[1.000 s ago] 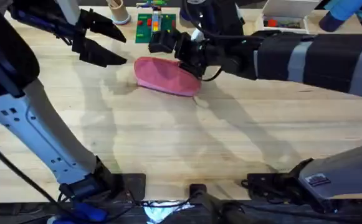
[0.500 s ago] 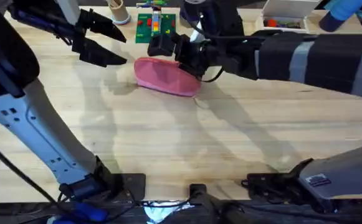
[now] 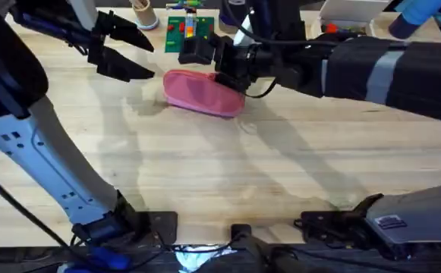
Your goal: Unzip the bag, pick up the pens from the table one at a time and place them inside, then zip the bag closed.
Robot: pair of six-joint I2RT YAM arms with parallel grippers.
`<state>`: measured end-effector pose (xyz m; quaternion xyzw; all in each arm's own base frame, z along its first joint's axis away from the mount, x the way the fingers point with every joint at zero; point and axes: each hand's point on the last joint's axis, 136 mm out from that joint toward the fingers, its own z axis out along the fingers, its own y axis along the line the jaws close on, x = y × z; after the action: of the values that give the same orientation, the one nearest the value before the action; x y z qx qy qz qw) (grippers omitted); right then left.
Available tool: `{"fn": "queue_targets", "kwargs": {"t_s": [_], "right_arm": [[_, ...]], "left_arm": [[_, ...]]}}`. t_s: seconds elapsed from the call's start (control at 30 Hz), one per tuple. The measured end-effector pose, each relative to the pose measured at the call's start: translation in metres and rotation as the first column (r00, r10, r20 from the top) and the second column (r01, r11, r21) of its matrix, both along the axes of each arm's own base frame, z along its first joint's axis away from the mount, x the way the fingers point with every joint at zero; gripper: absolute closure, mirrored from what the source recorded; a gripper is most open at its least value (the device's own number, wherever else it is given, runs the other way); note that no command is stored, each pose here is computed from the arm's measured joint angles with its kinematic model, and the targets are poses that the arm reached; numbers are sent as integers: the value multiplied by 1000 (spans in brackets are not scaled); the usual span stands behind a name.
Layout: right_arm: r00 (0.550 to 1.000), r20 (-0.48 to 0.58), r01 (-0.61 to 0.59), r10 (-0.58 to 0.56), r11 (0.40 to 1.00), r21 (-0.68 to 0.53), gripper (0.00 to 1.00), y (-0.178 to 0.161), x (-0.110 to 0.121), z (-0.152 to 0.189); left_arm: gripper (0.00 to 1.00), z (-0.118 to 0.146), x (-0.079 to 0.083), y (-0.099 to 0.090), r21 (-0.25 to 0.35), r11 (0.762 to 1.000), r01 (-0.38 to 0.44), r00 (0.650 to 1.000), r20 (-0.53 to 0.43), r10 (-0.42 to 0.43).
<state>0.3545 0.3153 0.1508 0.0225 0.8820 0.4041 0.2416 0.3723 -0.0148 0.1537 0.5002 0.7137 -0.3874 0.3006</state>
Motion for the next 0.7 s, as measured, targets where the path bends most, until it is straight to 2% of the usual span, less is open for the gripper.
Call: {"fn": "queue_targets", "kwargs": {"t_s": [0.27,0.47,0.7], "right_arm": [[999,33,-23,23,1000,2,7,0,-3,10],[992,111,-65,59,997,51,7,3,-8,42],[986,101,-140,131,987,85,6,13,-22,48]], "left_arm": [[6,0,0,0,0,1000,0,1000,0,0],[6,0,0,0,0,1000,0,1000,0,0],[6,0,0,0,0,1000,-2,1000,-4,2]]}}
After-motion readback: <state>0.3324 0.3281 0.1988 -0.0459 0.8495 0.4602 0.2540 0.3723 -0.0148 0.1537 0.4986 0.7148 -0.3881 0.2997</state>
